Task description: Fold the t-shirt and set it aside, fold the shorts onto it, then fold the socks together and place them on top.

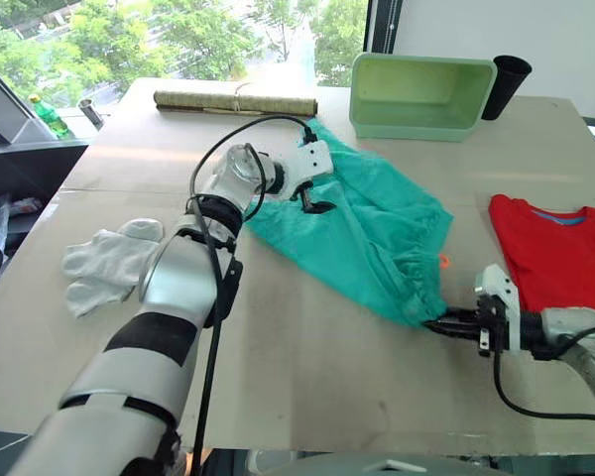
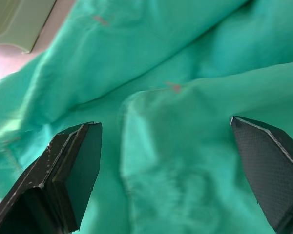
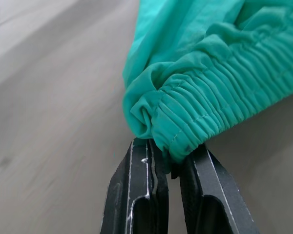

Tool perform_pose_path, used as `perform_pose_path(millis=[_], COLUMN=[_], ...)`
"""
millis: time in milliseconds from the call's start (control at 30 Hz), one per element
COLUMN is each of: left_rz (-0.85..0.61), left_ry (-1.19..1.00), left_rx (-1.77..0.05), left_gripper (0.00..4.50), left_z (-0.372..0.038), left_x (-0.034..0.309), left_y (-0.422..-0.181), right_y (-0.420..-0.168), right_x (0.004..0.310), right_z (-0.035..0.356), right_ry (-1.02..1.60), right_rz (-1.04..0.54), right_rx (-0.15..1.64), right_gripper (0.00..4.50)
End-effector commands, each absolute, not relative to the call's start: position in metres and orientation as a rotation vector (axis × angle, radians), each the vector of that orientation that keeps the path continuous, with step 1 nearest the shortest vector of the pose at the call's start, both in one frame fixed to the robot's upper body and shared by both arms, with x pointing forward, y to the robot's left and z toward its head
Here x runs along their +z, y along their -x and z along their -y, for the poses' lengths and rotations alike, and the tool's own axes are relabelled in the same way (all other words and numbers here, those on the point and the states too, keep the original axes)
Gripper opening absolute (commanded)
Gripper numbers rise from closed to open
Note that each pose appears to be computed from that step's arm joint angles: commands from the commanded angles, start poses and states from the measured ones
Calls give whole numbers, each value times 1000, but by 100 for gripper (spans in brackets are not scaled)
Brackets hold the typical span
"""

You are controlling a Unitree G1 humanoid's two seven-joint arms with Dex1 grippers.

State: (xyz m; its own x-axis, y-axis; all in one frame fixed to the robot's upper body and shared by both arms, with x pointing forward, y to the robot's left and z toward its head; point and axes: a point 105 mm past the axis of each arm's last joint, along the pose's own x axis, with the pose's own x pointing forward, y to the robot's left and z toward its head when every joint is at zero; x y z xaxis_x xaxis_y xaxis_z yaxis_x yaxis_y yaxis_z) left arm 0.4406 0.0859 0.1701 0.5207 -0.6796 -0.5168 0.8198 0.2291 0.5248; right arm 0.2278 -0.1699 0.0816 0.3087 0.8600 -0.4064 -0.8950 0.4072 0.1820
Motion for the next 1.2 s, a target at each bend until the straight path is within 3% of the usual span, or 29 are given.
perform_pose_path(millis=[33,200,433,567,667,800,900,1200], left_rz=[-146,-173,-136,-227,-264,-290,-278,-171], left_ry=[-864,-888,-920,-1004,-997,-995,-989,-882], left_rx=[-1098,-1200,-1179,-1215,-1233,-1249,-1239,-1210], left_gripper=[448,448,448,448,363,179,16,3], left_z=[-76,-62,-42,-45,-48,-53,-56,-66], left_x=[187,181,184,163,159,158,161,196], left_y=[-437,-428,-431,-426,-424,-423,-424,-428], right_y=[-223,-225,-219,-215,-213,-211,-213,-225], right_x=[86,86,84,83,84,85,85,97], right_z=[178,180,176,176,176,176,177,185], right_ry=[80,95,89,88,85,85,86,85], right_rz=[-510,-512,-514,-512,-506,-507,-507,-471], right_rx=[1169,1159,1161,1141,1130,1123,1120,1099], right_gripper=[10,10,10,10,0,0,0,0])
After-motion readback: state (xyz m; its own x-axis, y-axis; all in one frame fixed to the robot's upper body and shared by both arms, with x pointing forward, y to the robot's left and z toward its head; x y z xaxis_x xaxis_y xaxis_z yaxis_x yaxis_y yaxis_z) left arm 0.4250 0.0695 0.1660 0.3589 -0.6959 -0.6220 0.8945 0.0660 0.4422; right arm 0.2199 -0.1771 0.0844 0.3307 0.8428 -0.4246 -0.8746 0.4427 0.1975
